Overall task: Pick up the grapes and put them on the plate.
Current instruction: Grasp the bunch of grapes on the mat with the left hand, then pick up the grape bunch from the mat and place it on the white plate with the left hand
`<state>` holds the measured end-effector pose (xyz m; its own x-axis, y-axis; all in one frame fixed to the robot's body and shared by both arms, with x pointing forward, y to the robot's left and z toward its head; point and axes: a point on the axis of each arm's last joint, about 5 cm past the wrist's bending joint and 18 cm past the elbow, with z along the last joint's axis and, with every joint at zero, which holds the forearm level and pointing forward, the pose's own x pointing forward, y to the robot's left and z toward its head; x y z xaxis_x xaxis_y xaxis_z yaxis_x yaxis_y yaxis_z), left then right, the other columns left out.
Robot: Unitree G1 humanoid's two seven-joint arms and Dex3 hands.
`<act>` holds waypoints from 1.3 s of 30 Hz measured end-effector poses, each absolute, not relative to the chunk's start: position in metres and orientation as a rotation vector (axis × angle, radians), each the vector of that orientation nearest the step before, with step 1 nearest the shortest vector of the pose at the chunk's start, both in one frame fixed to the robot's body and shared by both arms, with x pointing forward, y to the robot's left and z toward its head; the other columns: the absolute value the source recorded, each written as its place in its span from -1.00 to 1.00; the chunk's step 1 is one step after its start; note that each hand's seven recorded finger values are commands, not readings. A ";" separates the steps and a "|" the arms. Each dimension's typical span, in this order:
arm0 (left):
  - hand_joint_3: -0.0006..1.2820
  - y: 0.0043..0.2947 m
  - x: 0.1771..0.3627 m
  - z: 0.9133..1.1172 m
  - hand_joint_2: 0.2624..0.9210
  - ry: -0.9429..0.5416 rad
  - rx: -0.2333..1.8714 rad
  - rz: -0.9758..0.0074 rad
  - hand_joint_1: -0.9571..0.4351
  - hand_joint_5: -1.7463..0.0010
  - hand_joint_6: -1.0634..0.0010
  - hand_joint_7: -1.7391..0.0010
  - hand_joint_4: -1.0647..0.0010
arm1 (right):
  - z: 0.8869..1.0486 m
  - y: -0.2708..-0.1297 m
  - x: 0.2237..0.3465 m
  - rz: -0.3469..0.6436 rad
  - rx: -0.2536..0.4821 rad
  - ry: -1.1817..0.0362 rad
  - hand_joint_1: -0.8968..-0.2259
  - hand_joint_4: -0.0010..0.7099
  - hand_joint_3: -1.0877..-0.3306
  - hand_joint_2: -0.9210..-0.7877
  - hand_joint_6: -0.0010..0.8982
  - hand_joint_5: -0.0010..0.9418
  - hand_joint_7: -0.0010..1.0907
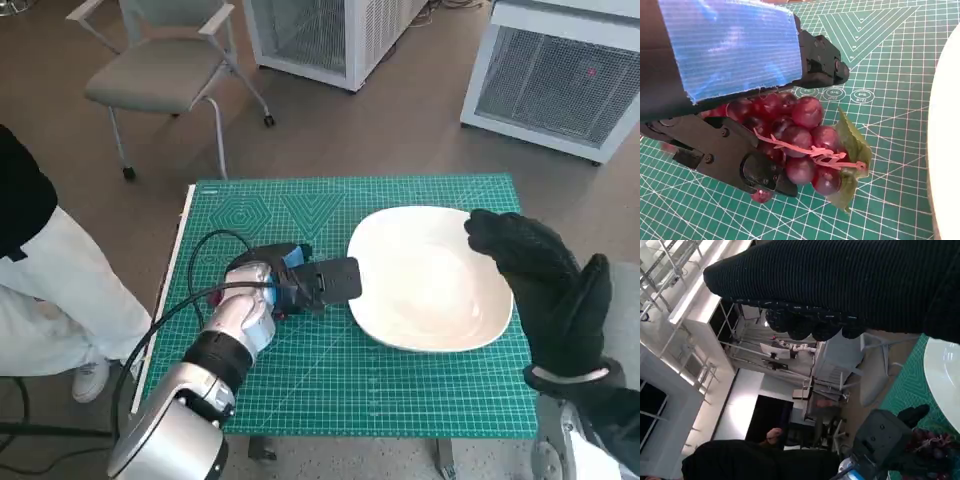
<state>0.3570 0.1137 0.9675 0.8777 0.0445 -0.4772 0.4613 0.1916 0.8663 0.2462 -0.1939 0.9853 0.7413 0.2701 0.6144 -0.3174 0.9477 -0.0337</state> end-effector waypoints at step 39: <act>0.21 0.119 0.354 0.965 0.41 0.308 1.381 -0.252 0.90 -1.00 0.61 0.99 0.41 | 0.984 -0.194 0.248 0.320 0.077 -0.659 0.19 -0.05 0.30 -1.00 -0.71 0.33 0.78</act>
